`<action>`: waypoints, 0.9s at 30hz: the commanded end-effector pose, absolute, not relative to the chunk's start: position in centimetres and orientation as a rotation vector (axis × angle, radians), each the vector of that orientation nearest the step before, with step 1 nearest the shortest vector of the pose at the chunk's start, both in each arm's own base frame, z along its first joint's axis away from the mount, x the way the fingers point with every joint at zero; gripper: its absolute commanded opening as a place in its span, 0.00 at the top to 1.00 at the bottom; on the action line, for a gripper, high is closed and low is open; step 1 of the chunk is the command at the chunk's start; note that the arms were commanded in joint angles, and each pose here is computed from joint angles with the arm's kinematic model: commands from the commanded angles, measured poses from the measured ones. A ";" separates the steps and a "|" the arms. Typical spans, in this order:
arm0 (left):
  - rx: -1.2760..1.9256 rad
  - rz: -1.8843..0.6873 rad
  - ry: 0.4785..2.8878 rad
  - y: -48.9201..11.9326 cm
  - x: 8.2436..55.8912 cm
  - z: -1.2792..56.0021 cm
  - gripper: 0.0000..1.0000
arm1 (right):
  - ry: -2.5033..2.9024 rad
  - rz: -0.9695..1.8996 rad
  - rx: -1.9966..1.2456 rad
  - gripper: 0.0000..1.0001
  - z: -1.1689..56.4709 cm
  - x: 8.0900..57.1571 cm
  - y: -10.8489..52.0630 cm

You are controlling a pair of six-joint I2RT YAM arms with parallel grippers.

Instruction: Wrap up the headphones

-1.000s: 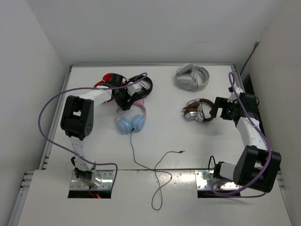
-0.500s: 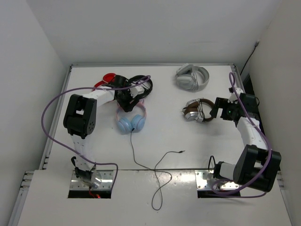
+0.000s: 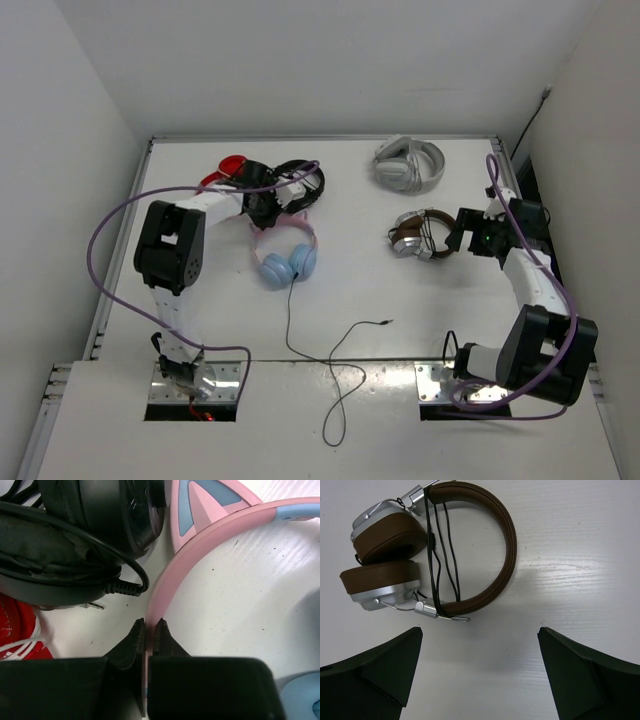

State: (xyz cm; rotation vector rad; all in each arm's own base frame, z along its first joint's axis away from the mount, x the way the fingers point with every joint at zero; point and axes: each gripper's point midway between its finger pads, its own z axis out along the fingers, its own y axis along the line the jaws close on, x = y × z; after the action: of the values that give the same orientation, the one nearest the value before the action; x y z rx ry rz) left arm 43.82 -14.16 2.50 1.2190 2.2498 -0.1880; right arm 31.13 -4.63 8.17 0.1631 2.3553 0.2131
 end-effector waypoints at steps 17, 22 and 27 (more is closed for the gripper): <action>0.236 -0.082 2.646 -7.8 33.1 -0.3 1.00 | 2.303 0.247 0.196 0.01 8.7 31.4 -4.9; 0.074 -0.059 2.663 -7.0 32.7 -0.9 1.00 | 2.303 0.252 0.206 0.01 8.7 31.4 -4.9; 0.144 -0.170 2.650 -8.6 33.1 -0.2 0.76 | 2.299 0.273 0.197 0.01 8.9 31.3 -4.5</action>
State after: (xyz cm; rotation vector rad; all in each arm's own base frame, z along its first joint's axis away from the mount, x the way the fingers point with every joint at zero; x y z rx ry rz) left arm 35.32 -10.25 1.95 0.2162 2.5347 -0.2157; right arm 30.69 -4.85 7.75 0.2111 2.3543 0.2466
